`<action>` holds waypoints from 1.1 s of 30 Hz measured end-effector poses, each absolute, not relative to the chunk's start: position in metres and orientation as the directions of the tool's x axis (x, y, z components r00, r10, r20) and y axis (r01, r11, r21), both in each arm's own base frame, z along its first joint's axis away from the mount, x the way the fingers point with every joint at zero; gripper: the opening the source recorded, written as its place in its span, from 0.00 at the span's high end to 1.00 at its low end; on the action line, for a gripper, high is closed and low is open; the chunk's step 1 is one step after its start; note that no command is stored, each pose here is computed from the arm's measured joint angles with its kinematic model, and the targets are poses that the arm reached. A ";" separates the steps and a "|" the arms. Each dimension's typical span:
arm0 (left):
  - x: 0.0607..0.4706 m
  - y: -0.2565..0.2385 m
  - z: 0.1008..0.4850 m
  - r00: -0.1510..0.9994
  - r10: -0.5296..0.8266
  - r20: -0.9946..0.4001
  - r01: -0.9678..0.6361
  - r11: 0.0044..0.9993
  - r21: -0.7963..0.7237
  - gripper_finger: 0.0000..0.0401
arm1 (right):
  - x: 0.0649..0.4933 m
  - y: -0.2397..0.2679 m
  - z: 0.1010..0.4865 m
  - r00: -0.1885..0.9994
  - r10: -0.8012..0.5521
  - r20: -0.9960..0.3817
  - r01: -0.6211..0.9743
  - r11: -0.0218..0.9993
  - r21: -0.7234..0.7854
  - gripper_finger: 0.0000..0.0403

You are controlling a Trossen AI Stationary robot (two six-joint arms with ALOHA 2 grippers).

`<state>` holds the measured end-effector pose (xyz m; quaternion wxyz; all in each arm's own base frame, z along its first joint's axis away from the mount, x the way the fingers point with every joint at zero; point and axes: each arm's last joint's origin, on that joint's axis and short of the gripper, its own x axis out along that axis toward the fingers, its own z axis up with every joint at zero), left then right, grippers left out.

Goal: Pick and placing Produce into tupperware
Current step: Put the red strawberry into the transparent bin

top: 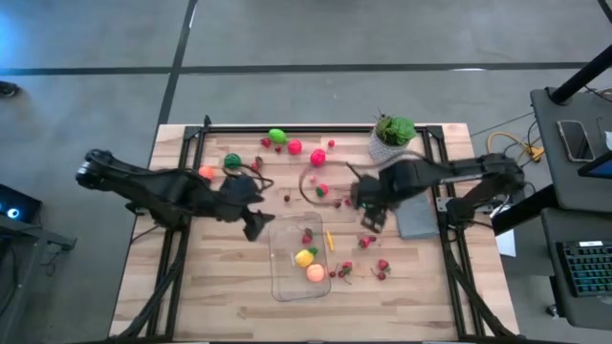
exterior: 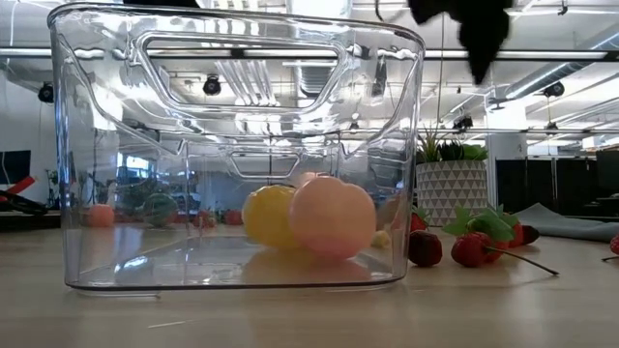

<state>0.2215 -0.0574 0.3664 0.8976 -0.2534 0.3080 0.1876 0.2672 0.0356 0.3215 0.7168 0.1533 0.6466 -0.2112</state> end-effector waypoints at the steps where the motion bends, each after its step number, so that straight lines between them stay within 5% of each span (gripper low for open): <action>1: 0.218 -0.056 0.368 0.746 0.185 -0.640 -0.493 0.799 -0.343 0.25 | 0.263 0.041 0.311 0.077 -0.073 -0.994 0.491 0.871 -0.026 0.32; 10: 0.199 -0.050 0.360 0.746 0.208 -0.632 -0.515 0.782 -0.351 0.25 | 0.245 0.082 0.246 0.265 -0.019 -0.964 0.387 0.918 0.088 0.33; 16: 0.202 -0.051 0.350 0.727 0.208 -0.655 -0.522 0.786 -0.331 0.25 | 0.231 0.088 0.206 0.191 -0.040 -0.981 0.385 0.922 0.038 0.34; 33: 0.207 -0.052 0.343 0.710 0.209 -0.673 -0.528 0.790 -0.312 0.25 | 0.238 0.090 0.159 0.320 -0.042 -0.946 0.238 0.970 0.038 0.38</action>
